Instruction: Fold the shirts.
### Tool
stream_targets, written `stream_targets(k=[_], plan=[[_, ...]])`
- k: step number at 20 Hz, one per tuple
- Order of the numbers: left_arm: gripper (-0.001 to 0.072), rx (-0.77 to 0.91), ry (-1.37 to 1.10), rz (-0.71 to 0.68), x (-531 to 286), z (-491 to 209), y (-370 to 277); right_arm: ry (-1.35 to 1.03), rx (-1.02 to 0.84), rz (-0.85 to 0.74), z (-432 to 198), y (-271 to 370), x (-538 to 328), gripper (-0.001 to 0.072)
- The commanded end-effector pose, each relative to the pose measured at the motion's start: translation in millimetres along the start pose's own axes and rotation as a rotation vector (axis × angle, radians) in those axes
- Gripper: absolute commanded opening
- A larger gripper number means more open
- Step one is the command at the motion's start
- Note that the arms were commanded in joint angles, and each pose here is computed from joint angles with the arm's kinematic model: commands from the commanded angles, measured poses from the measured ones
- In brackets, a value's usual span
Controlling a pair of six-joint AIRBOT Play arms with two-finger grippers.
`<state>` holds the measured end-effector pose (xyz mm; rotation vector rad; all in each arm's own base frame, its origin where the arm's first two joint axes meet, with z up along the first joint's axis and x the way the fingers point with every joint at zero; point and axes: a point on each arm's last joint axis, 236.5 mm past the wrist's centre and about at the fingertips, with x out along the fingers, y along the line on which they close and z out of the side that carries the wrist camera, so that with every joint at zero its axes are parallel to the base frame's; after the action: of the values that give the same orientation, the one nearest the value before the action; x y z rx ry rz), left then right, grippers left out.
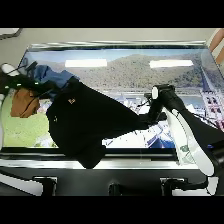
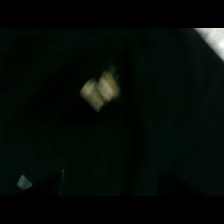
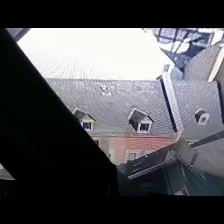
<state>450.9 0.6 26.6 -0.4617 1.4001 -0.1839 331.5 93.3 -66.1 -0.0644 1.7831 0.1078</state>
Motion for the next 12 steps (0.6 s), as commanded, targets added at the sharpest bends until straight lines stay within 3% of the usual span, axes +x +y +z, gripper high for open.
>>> stream_targets(k=[1,3,5,8,12], plan=[[0.0695,-0.184,0.116,0.041,-46.5,-79.0,43.6,0.002,-0.001,0.011,0.3,2.8,1.5,0.0039],[0.0693,-0.278,0.056,0.044,-36.4,-134.8,56.0,-0.012,0.003,0.037,3.7,8.9,1.4,0.004],[0.0545,-0.341,0.139,0.037,-0.4,-212.2,57.5,-0.031,0.006,0.078,8.1,18.6,0.7,0.004],[0.0544,-0.436,0.175,-0.033,53.3,-279.5,48.0,-0.027,0.012,0.131,7.4,30.9,-0.6,0.004],[0.0542,-0.535,0.081,-0.135,86.5,-285.1,36.5,0.004,0.01,0.13,-0.1,30.8,-0.5,0.0039]])
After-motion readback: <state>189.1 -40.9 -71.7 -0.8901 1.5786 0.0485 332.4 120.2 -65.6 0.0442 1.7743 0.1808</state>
